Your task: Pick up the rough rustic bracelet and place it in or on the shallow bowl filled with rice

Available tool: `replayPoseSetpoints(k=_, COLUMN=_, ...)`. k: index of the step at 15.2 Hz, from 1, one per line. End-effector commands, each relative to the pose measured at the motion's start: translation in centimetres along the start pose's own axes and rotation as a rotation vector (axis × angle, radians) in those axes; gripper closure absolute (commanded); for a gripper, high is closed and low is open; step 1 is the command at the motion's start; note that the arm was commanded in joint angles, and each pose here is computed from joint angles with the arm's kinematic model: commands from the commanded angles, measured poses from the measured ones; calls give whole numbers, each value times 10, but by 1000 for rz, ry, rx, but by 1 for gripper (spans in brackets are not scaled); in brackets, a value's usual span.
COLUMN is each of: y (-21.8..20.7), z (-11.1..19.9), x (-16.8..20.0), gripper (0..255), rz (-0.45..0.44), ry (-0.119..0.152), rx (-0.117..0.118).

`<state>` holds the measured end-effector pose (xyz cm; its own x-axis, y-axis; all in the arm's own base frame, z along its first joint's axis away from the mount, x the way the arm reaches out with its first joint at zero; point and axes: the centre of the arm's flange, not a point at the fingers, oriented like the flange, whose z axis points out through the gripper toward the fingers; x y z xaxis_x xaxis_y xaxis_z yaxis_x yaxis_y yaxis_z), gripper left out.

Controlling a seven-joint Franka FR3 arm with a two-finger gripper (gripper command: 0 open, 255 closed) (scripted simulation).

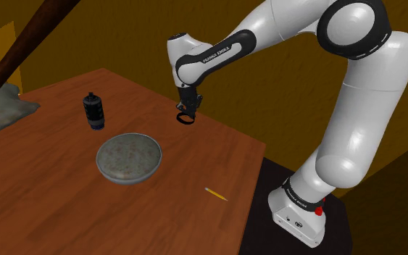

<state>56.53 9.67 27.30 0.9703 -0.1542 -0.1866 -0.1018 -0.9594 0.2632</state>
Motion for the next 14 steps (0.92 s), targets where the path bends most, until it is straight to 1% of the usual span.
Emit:
replayPoseSetpoints(k=1, y=0, z=0, x=0, gripper=255, rz=0, ry=0, rx=0)
replayPoseSetpoints(k=2, y=0, z=0, x=0, gripper=255, rz=0, ry=0, rx=0)
replayPoseSetpoints(k=14, y=17, z=-60, x=-12, gripper=255, rz=0, ry=0, rx=0)
